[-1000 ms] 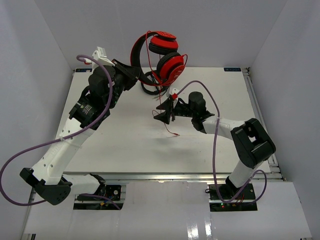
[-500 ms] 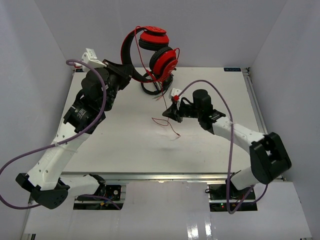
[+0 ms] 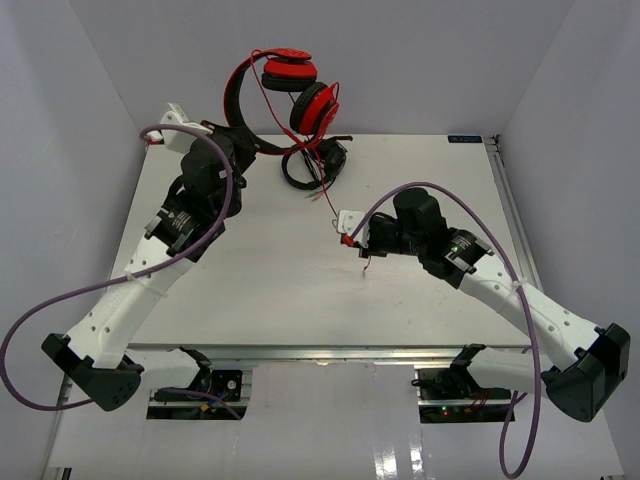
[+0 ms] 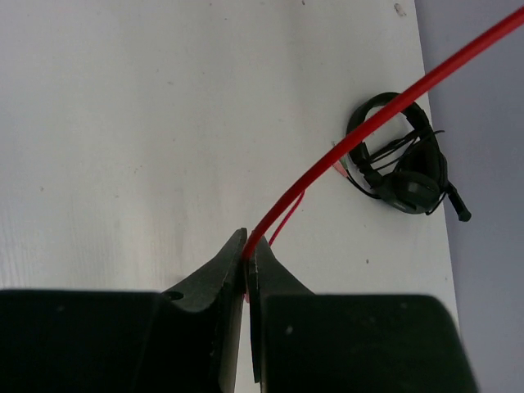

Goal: Wrap the headphones

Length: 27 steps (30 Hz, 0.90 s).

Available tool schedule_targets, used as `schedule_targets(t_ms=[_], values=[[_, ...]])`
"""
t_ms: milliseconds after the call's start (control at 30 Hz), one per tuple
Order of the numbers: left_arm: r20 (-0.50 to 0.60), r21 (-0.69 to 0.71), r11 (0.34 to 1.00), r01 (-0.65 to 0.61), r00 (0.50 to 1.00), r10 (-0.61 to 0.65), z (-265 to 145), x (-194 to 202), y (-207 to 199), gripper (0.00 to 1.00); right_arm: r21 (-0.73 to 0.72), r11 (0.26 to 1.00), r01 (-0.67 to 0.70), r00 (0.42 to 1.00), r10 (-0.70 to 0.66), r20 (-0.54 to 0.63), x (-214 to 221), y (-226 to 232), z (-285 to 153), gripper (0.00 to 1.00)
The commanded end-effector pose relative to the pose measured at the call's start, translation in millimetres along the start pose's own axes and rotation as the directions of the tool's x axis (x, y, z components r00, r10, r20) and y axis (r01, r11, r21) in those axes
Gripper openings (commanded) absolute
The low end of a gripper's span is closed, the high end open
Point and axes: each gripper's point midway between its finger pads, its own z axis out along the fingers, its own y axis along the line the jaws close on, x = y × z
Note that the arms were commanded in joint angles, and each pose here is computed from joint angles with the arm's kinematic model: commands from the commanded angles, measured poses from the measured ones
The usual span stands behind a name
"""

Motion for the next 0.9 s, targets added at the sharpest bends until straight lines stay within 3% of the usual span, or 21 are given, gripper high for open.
schedule_targets(t_ms=[0,267,500,733,867], values=[[0.124,-0.017,1.0,0.017,0.992,-0.014,11,-24,-12,0.0,0.05,0.992,0.116,0.992,-0.113,-0.06,-13,-22,-21,0.08],[0.091,-0.095,0.989,-0.116,0.988,0.124,45,21,5,0.0,0.126,0.957,0.262,0.963,-0.249,-0.105,-38,-53,-37,0.08],[0.002,-0.104,0.973,-0.205,0.978,0.207,62,66,19,0.0,0.215,0.868,0.447,0.876,-0.377,-0.3,-26,-84,-49,0.08],[-0.098,-0.067,0.947,-0.314,0.947,0.307,64,99,34,0.0,0.299,0.793,0.531,0.821,-0.395,-0.413,-27,-117,-67,0.08],[-0.17,-0.024,0.927,-0.375,0.915,0.365,58,119,48,0.0,0.336,0.772,0.54,0.818,-0.388,-0.425,-33,-132,-76,0.08]])
